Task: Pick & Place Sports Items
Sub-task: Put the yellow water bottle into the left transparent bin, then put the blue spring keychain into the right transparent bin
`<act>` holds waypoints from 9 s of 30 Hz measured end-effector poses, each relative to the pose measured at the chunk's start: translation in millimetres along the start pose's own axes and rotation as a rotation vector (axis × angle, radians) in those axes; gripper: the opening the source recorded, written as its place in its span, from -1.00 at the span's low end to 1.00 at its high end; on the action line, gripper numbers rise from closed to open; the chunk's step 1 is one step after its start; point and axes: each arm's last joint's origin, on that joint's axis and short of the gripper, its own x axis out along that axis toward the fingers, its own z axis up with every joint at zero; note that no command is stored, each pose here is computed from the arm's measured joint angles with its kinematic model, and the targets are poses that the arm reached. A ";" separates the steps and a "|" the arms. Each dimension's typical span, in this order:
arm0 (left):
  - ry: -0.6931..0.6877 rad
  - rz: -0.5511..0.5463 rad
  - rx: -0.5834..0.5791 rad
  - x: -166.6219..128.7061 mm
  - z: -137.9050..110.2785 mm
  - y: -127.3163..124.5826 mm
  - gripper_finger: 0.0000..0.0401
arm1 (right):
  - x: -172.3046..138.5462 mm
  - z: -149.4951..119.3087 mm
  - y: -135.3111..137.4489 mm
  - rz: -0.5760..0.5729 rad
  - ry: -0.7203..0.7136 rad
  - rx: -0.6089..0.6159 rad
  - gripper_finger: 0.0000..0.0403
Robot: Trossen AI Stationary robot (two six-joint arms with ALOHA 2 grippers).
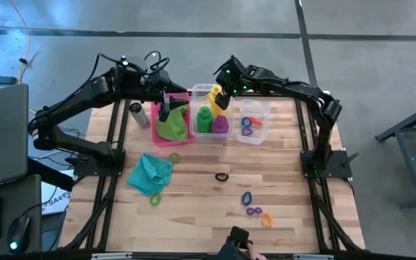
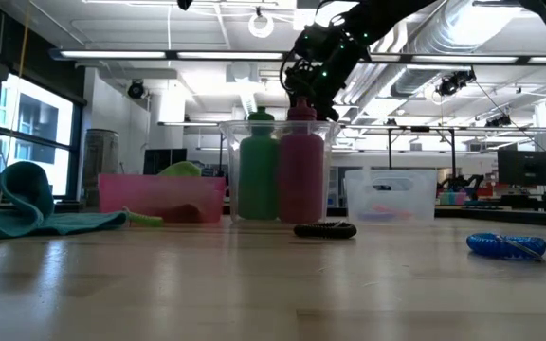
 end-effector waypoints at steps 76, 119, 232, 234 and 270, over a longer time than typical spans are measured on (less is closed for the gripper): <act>0.065 -0.163 0.015 40.1 -12.9 -85.4 0.08 | -238.8 -98.9 189.8 0.750 0.137 -0.715 0.45; 0.089 -0.181 0.001 48.2 -16.5 -91.6 0.08 | -95.9 -205.1 262.7 0.718 0.379 -0.994 0.45; -0.041 -0.169 -0.104 48.0 -3.4 -92.2 0.08 | -126.6 -241.8 157.9 0.266 -0.034 -0.135 -0.98; -0.046 -0.170 -0.104 48.0 -2.9 -92.3 0.08 | -130.1 -237.2 149.2 0.249 -0.057 -0.087 -0.98; -0.072 -0.173 -0.106 47.8 -0.5 -92.6 0.08 | -98.1 -180.1 26.1 -0.164 -0.247 0.062 -0.97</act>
